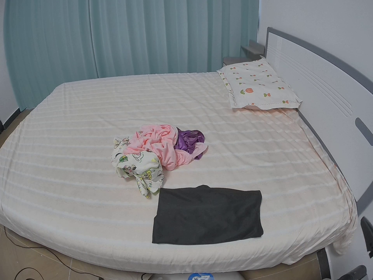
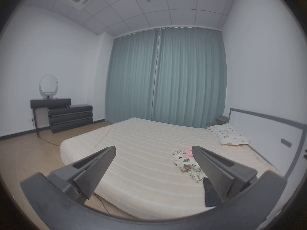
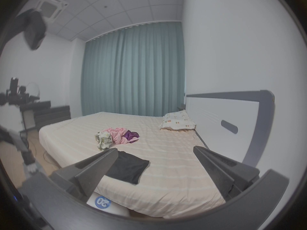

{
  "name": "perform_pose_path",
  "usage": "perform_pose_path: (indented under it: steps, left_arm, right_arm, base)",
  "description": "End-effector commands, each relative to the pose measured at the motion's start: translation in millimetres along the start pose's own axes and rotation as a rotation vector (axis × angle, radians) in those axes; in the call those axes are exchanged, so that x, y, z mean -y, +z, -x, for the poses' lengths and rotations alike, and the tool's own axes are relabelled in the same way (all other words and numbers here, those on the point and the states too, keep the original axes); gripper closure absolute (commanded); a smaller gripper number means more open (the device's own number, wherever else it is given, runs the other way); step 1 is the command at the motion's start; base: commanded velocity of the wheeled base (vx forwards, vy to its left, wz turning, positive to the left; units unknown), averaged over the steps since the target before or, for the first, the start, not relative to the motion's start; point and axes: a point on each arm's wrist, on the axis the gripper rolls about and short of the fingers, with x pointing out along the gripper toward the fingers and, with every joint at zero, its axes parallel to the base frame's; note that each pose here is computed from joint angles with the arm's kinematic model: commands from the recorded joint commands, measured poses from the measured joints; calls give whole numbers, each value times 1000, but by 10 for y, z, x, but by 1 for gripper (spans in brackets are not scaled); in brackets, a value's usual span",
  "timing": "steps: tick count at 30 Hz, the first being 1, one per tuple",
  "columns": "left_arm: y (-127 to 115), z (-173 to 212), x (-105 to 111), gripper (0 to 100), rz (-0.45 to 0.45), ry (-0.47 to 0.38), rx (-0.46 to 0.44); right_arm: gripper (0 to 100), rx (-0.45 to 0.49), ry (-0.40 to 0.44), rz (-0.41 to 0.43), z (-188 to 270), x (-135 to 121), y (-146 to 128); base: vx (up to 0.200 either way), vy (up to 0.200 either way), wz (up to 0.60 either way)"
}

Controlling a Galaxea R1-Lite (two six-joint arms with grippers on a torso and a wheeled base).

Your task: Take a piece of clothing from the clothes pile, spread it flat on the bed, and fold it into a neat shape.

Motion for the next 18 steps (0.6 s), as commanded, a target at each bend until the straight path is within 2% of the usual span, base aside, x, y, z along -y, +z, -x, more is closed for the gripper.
perform_pose_path:
  steps: [1,4,5,6,7,8,9,13,16,18]
  left_arm:
    - [-311,231,-83,0,-44,59,77]
    - [-463,252,-103,0,-85,51,77]
    - [-463,252,-103,0,-85,51,77]
    - [-541,235,-102,0,-101,32,66]
    - [-541,235,-102,0,-101,32,66]
    - [-591,182,-85,0,-105,6,60]
    - [-612,155,-76,0,-105,-7,64]
    - [-766,-1,-37,0,-107,-70,62]
    - [-836,-33,-28,0,-108,-93,58]
    - [-933,-55,-17,0,-116,-151,27]
  right_arm:
    - [0,39,50,66,93,-29,-345]
    - [0,-20,-28,59,57,-18,-607]
    - [0,-20,-28,59,57,-18,-607]
    - [0,-35,-72,60,44,-9,-689]
    - [0,-35,-72,60,44,-9,-689]
    - [0,-42,-125,65,56,4,-652]
    - [0,-49,-143,68,61,8,-635]
    - [0,-86,-166,66,71,17,-580]
    - [0,-114,-176,61,68,14,-639]
    - [0,-136,-226,52,70,26,-646]
  base:
    - [0,0,0]
    - [0,0,0]
    - [0,0,0]
    - [0,0,0]
    - [0,0,0]
    - [0,0,0]
    - [0,0,0]
    - [0,0,0]
    - [0,0,0]
    - [0,0,0]
